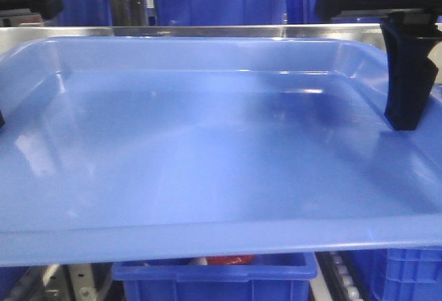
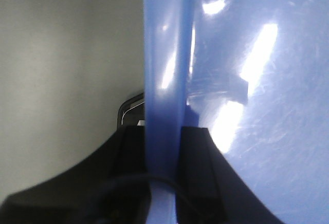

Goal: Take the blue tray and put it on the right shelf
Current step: 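Carry the tray up to the shelf level above the blue bins, then raise and push the tray onto the upper shelf with both grippers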

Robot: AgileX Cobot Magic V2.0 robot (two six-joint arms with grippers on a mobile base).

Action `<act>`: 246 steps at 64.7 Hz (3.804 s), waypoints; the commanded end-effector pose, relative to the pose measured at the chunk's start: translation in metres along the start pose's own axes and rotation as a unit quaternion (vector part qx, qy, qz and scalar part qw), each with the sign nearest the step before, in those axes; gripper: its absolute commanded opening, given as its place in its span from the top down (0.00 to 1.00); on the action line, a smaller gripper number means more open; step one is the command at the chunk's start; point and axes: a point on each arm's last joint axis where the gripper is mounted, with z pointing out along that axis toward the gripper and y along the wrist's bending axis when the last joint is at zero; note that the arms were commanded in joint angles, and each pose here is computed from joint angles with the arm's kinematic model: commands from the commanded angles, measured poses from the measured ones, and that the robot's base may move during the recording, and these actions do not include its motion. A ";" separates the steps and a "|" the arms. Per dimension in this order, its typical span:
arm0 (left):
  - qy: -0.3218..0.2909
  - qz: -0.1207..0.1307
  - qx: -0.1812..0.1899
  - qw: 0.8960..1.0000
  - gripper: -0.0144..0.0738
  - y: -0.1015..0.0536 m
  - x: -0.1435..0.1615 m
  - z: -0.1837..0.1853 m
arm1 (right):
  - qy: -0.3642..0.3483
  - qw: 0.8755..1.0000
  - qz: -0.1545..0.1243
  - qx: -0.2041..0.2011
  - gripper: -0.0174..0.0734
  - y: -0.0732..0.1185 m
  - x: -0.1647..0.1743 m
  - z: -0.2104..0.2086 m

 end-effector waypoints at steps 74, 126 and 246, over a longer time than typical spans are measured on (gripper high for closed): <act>-0.021 -0.016 0.051 0.998 0.89 -0.011 -0.002 -0.014 | -0.037 0.997 0.015 -0.072 0.56 0.010 -0.004 -0.020; -0.021 -0.016 0.051 0.998 0.89 -0.011 -0.002 -0.014 | -0.037 0.997 0.015 -0.072 0.56 0.010 -0.004 -0.020; -0.280 0.031 0.130 0.951 0.86 -0.045 -0.201 -0.095 | -0.221 0.965 -0.006 -0.143 0.56 0.044 -0.194 -0.092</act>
